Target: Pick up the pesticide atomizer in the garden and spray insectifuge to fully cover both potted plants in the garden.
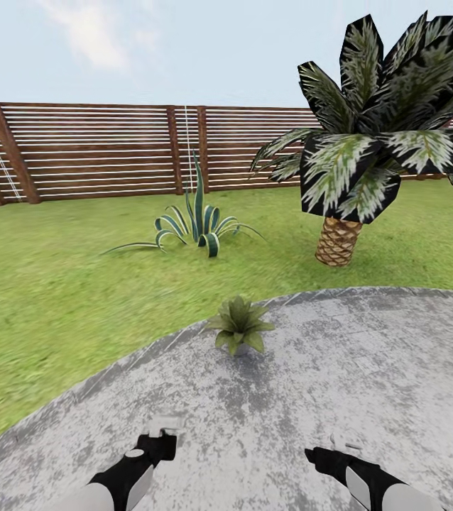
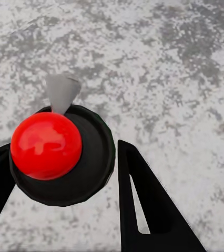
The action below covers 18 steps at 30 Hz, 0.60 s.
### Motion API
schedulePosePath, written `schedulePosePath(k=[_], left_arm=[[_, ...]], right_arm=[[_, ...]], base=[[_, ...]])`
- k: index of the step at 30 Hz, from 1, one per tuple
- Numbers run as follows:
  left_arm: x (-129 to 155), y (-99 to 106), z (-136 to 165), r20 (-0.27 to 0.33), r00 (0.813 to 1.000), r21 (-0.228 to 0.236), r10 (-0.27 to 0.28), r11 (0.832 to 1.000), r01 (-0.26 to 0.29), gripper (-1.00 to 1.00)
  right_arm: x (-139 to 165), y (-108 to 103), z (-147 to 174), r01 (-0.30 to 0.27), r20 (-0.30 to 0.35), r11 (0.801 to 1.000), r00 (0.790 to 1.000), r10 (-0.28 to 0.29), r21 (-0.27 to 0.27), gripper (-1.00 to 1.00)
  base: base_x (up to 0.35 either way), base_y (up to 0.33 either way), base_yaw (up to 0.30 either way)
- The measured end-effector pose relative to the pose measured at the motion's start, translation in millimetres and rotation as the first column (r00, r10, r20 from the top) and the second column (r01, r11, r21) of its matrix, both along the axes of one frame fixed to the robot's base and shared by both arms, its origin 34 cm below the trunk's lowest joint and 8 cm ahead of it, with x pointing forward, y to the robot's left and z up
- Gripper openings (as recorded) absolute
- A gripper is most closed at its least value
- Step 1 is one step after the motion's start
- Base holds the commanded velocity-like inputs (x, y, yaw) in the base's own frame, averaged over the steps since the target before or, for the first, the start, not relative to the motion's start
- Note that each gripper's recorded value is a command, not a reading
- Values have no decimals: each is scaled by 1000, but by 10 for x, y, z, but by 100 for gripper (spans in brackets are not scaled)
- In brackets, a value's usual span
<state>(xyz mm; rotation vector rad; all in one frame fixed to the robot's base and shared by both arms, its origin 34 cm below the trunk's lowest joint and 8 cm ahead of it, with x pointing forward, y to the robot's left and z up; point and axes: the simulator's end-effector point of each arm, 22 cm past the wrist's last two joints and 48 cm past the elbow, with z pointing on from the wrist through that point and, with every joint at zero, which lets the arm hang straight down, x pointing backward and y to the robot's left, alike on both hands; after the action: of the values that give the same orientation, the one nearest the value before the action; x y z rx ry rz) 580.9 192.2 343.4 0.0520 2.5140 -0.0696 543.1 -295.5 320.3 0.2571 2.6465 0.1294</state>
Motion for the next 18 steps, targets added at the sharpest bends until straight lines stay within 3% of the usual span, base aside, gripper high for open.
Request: schedulePosePath(k=[18], left_arm=[[-25,4,-17,-7,1000,0,-1,1000,1,-100]], right_arm=[[3,0,1,0,0,1000,1000,0,0,100]], base=[[0,0,0]])
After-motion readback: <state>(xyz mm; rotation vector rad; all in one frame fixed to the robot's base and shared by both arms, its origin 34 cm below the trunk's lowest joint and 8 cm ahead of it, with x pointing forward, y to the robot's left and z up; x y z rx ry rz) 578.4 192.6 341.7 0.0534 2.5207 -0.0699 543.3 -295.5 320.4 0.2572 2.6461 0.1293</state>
